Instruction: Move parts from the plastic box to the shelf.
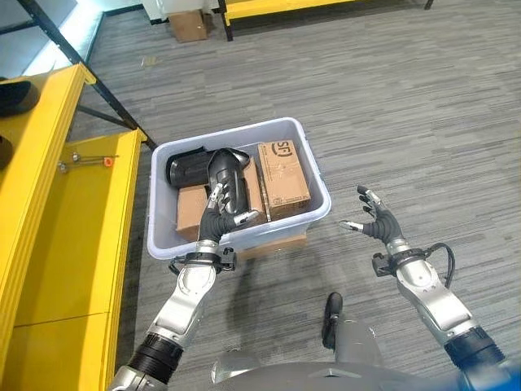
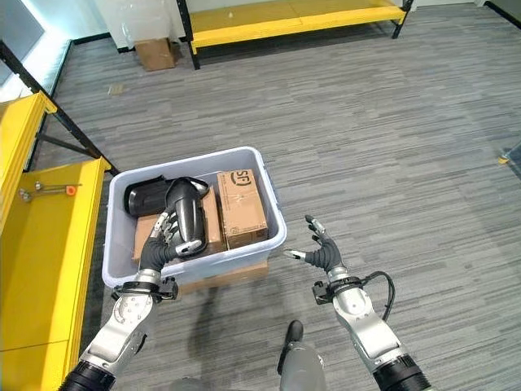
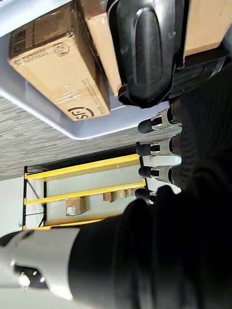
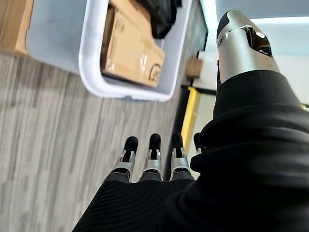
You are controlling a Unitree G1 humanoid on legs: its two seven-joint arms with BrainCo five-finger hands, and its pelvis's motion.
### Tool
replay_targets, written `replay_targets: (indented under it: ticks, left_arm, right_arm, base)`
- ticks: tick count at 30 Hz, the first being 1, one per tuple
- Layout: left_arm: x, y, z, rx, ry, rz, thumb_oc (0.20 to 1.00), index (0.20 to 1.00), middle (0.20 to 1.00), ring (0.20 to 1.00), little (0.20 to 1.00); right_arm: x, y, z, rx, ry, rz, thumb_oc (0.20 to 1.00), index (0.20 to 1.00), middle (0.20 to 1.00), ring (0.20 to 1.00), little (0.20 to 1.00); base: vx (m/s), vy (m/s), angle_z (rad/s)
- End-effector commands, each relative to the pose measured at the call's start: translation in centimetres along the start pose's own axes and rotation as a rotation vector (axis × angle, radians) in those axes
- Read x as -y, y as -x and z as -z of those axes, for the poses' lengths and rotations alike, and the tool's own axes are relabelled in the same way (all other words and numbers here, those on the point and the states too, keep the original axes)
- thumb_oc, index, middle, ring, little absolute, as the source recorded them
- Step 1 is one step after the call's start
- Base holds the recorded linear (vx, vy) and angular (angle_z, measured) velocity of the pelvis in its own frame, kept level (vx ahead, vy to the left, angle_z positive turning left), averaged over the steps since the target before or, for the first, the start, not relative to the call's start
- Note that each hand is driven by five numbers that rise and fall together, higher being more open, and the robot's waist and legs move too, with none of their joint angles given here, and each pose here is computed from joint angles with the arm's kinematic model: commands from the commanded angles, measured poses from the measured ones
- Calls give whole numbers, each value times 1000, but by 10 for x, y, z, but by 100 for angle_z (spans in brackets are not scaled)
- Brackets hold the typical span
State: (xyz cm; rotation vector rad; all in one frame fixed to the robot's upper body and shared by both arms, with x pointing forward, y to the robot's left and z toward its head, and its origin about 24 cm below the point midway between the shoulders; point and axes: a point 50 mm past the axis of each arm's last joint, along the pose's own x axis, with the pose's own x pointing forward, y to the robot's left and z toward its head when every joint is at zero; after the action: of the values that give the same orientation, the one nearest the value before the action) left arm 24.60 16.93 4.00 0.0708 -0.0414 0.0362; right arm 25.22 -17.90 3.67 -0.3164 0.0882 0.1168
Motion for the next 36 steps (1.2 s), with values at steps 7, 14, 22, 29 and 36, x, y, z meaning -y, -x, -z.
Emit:
replay_targets:
  ticks: [7,14,22,29,36]
  left_arm:
    - [-24,-11,-27,135,25,-164,1000,1000,1000,1000,1000]
    - [-41,-2,-10,73,31,-208,1000,1000,1000,1000,1000]
    - [-19,-11,-13,74,-27,-50,1000,1000,1000,1000,1000]
    - [-22,-16,-31,153,7,-121,1000,1000,1000,1000,1000]
    - [-19,-17,-35,166,9,-161,1000,1000,1000,1000,1000]
  right_arm:
    - [-17,-4,-35,197,-23,-84,1000,1000,1000,1000,1000]
    - [-11,1,-21,139,-1,-102,1000,1000,1000,1000,1000]
    - [-4,10,-4,86,-44,-30,1000,1000,1000,1000,1000]
    - [-12,1,-35,231,-37,-65,1000,1000,1000,1000,1000]
    - [-26,-14,-71,361,-52,-100,1000,1000,1000,1000,1000]
  base:
    - [142,94,-9]
    - [142,395,-59]
    - [136,226,14]
    - [-16,76,-3]
    - [-44,22,9]
